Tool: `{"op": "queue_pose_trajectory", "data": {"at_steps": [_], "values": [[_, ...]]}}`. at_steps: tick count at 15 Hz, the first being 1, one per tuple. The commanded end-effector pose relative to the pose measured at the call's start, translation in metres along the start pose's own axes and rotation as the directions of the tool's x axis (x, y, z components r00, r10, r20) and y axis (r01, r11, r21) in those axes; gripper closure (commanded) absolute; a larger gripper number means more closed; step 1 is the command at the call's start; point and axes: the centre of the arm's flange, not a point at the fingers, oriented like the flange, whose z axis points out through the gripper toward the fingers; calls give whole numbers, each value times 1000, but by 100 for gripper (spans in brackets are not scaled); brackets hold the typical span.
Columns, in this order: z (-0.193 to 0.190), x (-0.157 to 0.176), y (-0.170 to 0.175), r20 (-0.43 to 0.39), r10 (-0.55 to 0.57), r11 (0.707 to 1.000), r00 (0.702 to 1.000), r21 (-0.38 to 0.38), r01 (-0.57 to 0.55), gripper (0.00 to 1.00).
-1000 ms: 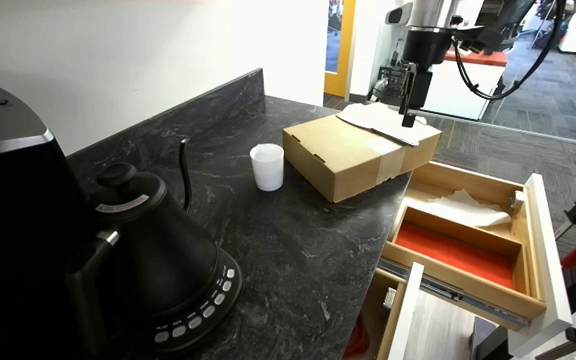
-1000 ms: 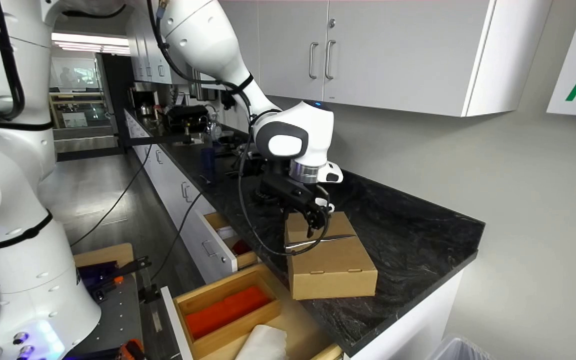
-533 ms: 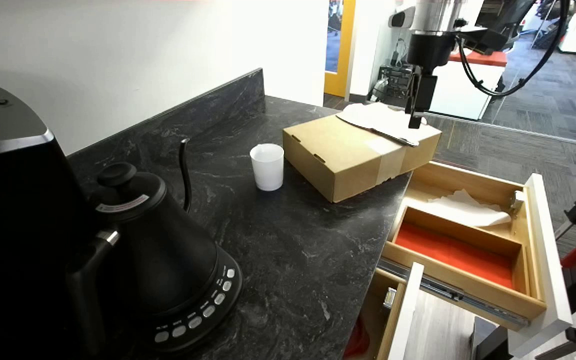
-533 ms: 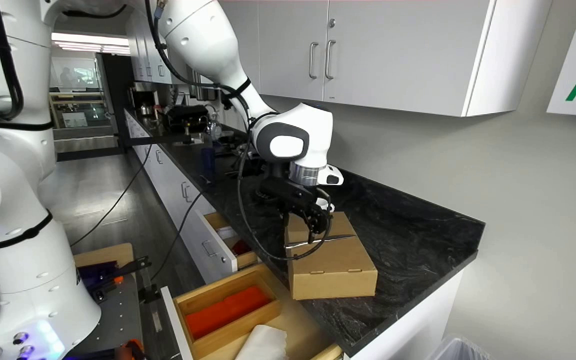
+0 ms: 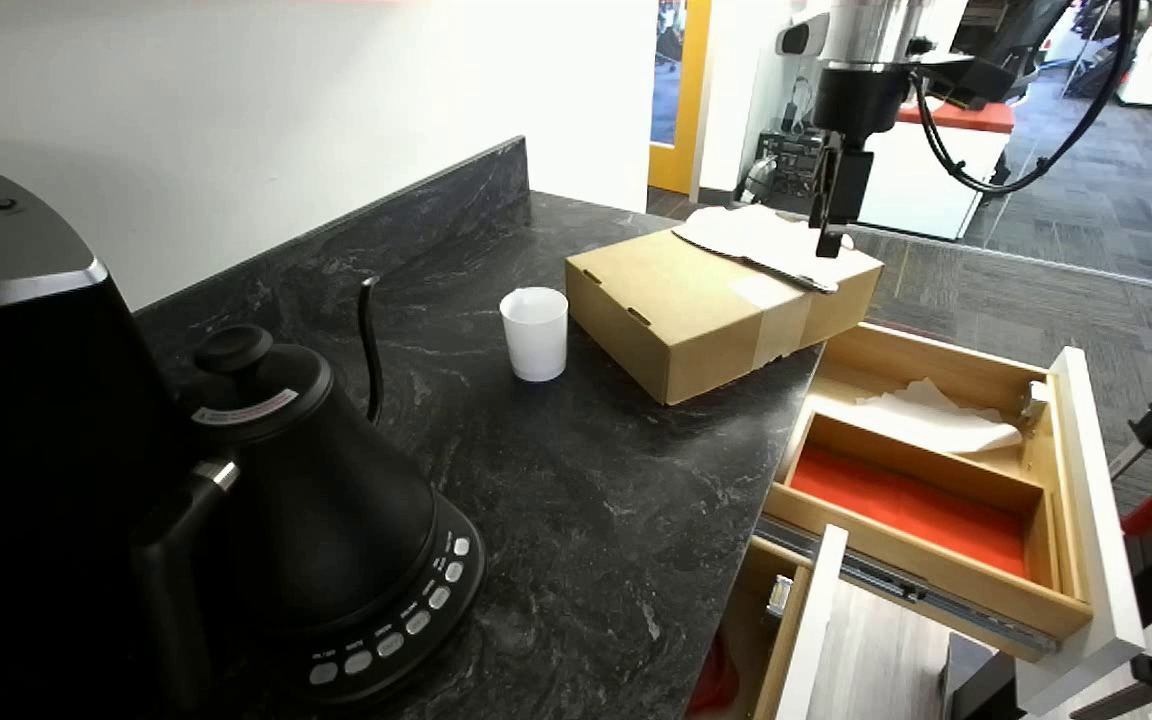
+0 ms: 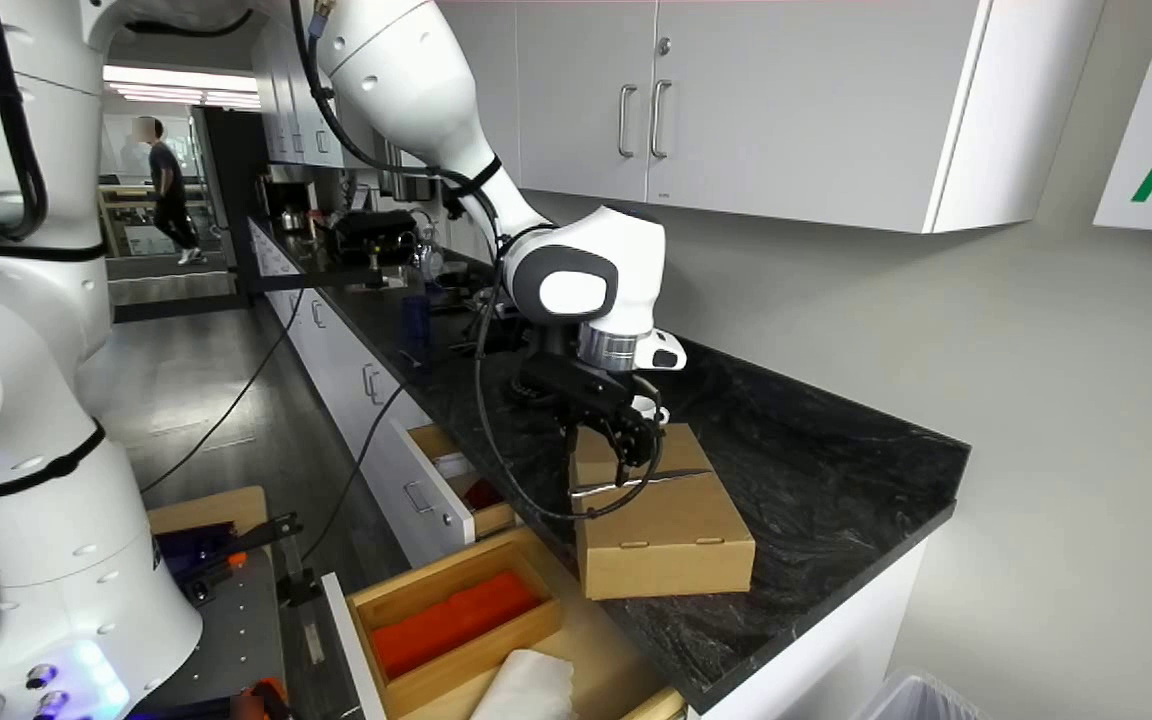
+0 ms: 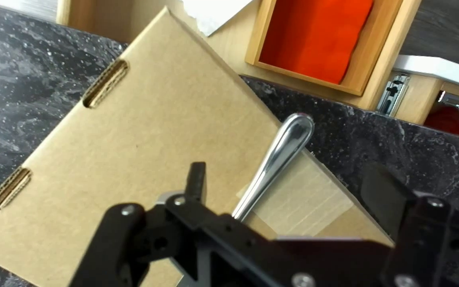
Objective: Put the knife into drawer
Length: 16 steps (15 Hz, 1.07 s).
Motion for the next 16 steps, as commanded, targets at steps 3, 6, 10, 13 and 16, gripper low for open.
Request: {"op": "queue_pose_trajectory", "data": {"at_steps": [3,6,10,13,16], "values": [[20,33,21,-17,73,997,997,2,-73,0],[35,50,29,-67,169,985,983,-28,-171,0],[39,20,7,-141,282,952,949,-82,-295,0],[37,4,-7,-163,346,927,924,-93,-364,0],[33,15,4,-158,396,907,904,-82,-412,0]]}}
